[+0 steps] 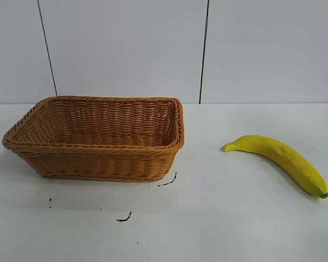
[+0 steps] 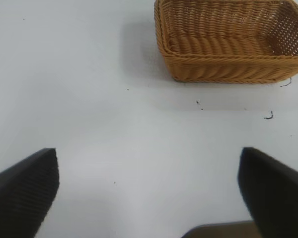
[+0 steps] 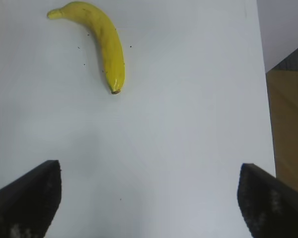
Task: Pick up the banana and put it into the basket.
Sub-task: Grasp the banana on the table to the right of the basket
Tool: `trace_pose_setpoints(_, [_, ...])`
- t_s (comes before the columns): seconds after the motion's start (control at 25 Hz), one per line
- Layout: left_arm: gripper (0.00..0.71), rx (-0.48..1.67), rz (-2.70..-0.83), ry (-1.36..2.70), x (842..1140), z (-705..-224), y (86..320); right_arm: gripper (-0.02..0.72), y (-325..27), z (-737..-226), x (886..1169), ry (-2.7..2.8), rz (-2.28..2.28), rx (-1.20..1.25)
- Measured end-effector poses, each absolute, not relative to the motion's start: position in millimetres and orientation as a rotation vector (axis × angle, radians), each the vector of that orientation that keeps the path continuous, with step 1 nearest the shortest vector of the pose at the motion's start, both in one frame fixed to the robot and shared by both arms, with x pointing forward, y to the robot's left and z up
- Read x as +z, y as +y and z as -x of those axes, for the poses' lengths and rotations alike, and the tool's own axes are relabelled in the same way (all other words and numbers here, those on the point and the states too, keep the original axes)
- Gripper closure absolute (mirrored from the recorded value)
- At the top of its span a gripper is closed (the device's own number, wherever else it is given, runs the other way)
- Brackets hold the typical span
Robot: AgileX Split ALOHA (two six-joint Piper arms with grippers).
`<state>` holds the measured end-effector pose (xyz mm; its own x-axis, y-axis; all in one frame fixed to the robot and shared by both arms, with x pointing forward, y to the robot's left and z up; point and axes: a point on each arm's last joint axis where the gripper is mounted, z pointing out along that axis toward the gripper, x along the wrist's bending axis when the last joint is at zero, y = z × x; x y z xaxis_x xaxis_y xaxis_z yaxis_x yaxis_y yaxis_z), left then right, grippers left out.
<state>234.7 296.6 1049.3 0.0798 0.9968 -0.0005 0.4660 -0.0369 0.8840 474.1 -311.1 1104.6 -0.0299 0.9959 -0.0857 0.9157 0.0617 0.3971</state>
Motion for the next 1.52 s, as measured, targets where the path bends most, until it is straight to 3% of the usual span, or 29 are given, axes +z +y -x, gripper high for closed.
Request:
trace_pose_setpoints(0.52, [0.015, 0.894, -1.608, 1.484, 1049, -235, 297, 0.014, -308, -595, 1053, 2.289, -1.739, 0.305])
trace_pose_setpoints(0.72, [0.015, 0.894, -1.608, 1.484, 1049, -235, 297, 0.014, -301, -605, 1034, 2.367, -1.707, 0.312])
trace_pose_setpoints(1.04, [0.015, 0.894, -1.608, 1.484, 1049, -235, 297, 0.014, -260, -609, 1031, 2.438, -1.542, 0.356])
trace_pose_setpoints(1.28, [0.015, 0.894, -1.608, 1.484, 1049, -235, 297, 0.014, -262, -613, 1029, 2.414, -1.528, 0.330])
trace_pose_setpoints(1.52, [0.015, 0.894, -1.608, 1.484, 1049, -235, 297, 0.014, -263, -627, 992, 2.420, -1.600, 0.261])
